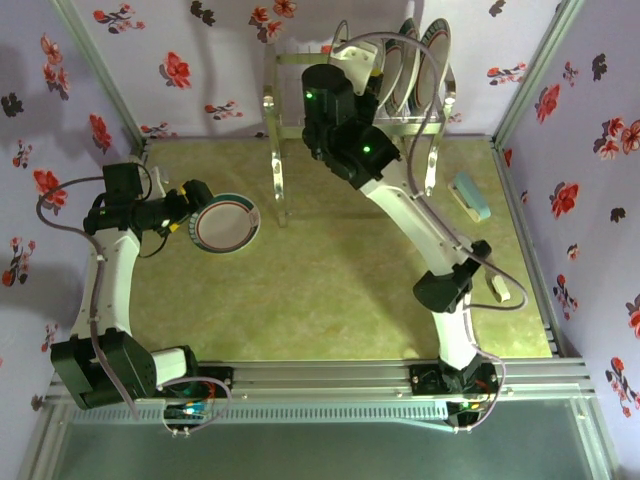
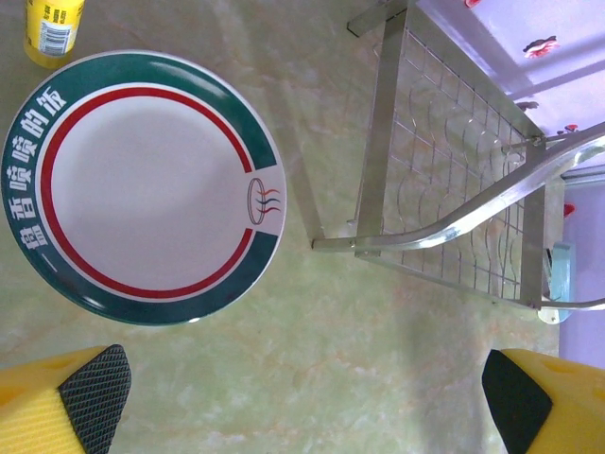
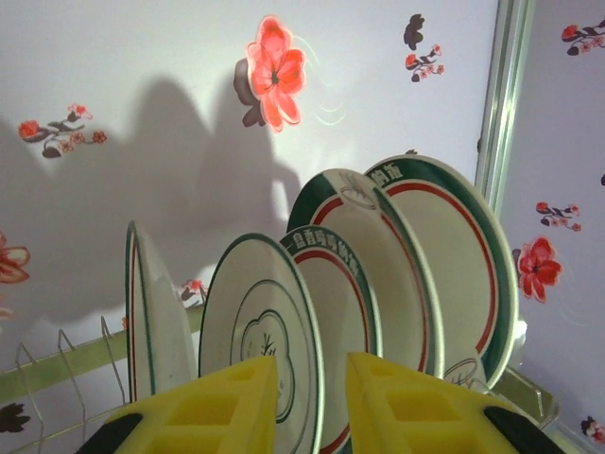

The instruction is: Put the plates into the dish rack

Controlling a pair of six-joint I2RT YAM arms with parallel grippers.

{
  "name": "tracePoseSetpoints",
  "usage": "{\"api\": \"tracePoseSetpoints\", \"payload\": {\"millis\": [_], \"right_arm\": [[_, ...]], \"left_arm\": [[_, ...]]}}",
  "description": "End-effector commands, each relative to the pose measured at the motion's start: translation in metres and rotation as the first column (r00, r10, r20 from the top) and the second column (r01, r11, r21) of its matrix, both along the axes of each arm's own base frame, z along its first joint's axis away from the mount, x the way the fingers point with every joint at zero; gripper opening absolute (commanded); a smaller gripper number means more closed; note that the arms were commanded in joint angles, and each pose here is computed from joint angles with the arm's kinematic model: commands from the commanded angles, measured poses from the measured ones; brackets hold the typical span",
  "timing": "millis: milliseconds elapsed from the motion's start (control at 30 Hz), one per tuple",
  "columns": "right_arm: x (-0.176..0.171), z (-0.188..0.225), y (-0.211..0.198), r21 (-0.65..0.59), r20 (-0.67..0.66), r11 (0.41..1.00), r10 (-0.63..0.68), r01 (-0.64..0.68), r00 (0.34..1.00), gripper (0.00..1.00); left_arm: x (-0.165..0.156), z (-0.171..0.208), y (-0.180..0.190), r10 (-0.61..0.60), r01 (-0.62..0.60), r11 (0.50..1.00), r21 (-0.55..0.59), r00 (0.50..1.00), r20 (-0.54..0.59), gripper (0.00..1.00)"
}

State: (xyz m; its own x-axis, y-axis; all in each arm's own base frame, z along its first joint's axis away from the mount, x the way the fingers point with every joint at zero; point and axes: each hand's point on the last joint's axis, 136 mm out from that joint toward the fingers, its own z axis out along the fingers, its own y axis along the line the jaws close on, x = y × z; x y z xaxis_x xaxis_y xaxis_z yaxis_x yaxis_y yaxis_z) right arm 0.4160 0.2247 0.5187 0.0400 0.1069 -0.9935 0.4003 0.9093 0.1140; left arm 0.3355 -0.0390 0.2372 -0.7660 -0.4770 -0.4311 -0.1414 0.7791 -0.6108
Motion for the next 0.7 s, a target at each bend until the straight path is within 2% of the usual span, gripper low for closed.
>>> {"api": "tracePoseSetpoints", "payload": {"millis": [0, 67, 133, 267, 333, 500, 667], "right_arm": [[-0.022, 0.028, -0.025, 0.103, 0.06, 0.994, 0.028, -0.034, 0.998, 0.32], [-0.031, 0.031, -0.034, 0.105, 0.051, 0.993, 0.047, -0.052, 0.998, 0.41], [-0.038, 0.03, -0.042, 0.097, 0.029, 0.993, 0.068, -0.071, 0.997, 0.55], [-0.052, 0.017, -0.056, 0.096, -0.024, 0.988, 0.127, -0.124, 0.992, 0.9], [-0.058, 0.004, -0.067, 0.123, -0.036, 0.983, 0.142, -0.136, 0.989, 0.99], [-0.08, -0.033, -0.093, 0.129, -0.108, 0.979, 0.174, -0.16, 0.979, 0.99], [-0.109, -0.084, -0.118, 0.107, -0.237, 0.98, 0.188, -0.167, 0.953, 0.99]], "left_arm": [[-0.005, 0.006, -0.003, -0.003, 0.003, 1.0, -0.004, 1.0, 0.004, 1.0], [-0.004, 0.007, -0.002, 0.003, -0.003, 1.0, 0.002, 1.0, 0.003, 1.0], [-0.005, 0.008, 0.0, 0.018, -0.018, 1.0, 0.009, 1.0, -0.004, 1.0], [-0.007, 0.003, 0.009, 0.08, -0.079, 0.996, 0.03, 0.996, -0.037, 1.0], [-0.01, -0.002, 0.015, 0.122, -0.119, 0.992, 0.041, 0.99, -0.065, 1.0], [-0.018, -0.018, 0.026, 0.223, -0.216, 0.974, 0.063, 0.965, -0.136, 1.0], [-0.02, -0.031, 0.03, 0.313, -0.314, 0.949, 0.02, 0.936, -0.161, 1.0]]}}
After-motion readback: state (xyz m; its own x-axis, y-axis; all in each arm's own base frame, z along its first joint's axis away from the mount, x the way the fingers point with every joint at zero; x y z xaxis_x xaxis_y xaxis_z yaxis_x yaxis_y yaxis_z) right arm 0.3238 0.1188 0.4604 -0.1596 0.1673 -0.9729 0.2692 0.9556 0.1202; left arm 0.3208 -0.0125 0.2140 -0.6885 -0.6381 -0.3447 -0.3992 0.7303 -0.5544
